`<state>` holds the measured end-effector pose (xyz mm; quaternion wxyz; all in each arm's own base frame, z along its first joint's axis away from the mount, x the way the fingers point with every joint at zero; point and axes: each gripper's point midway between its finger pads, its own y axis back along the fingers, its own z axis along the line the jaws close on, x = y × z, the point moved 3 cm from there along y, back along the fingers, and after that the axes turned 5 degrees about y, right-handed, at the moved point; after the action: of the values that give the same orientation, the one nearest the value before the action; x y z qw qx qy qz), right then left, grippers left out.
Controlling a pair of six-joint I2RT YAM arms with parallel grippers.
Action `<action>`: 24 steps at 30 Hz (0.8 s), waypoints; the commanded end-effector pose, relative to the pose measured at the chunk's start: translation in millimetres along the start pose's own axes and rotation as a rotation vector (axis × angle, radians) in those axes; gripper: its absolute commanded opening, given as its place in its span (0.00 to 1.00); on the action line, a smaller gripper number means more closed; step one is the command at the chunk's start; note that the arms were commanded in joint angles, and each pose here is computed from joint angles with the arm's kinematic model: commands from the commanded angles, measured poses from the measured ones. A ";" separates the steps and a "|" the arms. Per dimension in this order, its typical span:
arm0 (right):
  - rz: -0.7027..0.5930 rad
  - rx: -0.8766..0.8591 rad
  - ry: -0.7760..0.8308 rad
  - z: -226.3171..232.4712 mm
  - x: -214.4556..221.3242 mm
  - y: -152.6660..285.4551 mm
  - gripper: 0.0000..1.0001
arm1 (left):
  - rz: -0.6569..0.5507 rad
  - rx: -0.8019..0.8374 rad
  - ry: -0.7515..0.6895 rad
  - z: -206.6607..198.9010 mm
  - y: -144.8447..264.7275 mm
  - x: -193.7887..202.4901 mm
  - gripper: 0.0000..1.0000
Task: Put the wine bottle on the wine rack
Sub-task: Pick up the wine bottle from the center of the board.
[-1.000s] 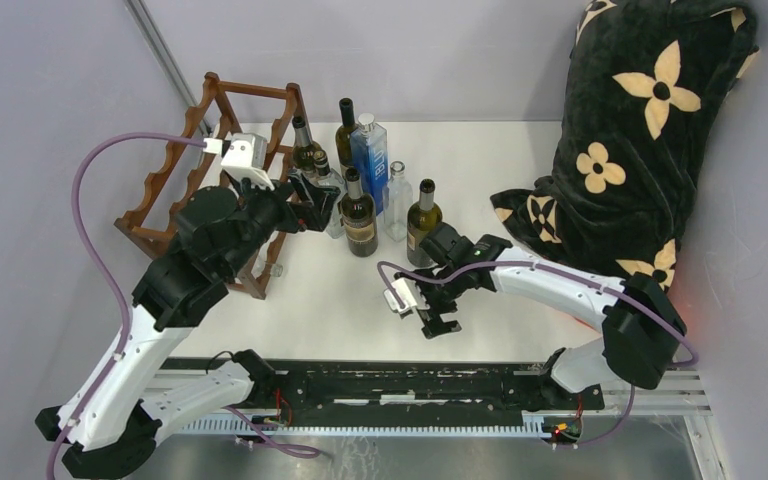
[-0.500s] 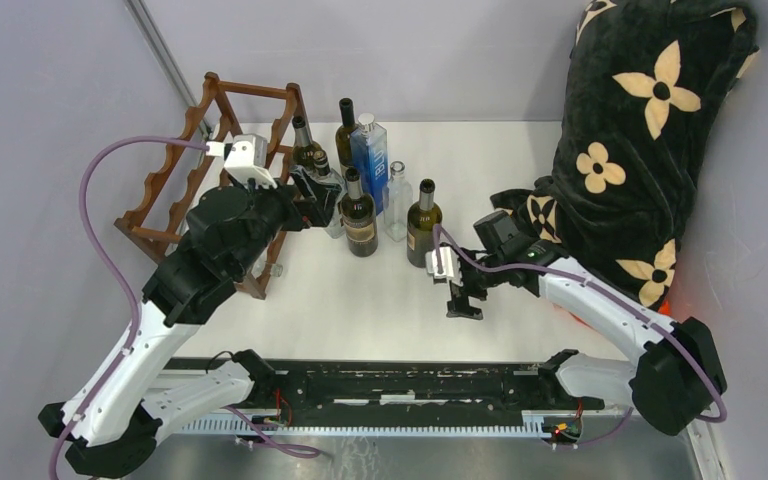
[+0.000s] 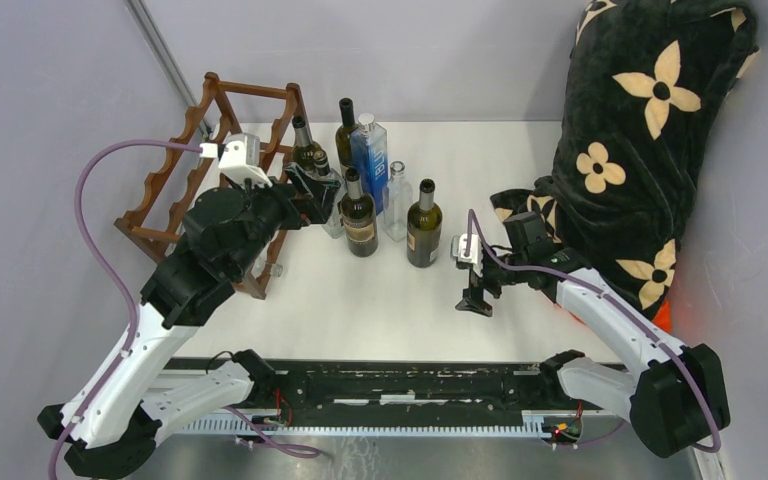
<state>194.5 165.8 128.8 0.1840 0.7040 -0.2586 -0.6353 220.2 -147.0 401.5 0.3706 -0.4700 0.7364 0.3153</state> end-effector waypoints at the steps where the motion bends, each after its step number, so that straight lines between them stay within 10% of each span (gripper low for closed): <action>1: -0.079 0.024 0.000 -9.0 -14.0 4.1 0.98 | -0.056 0.051 0.072 -10.6 1.6 -11.8 1.00; 24: -0.098 0.042 -0.062 -15.1 -5.5 5.2 0.98 | 0.045 0.242 0.105 -46.9 -24.0 9.4 1.00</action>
<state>207.0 161.4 134.7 0.1429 0.6936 -0.2567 -0.6577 228.9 -187.0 402.0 0.3872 -0.4221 0.7790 0.2550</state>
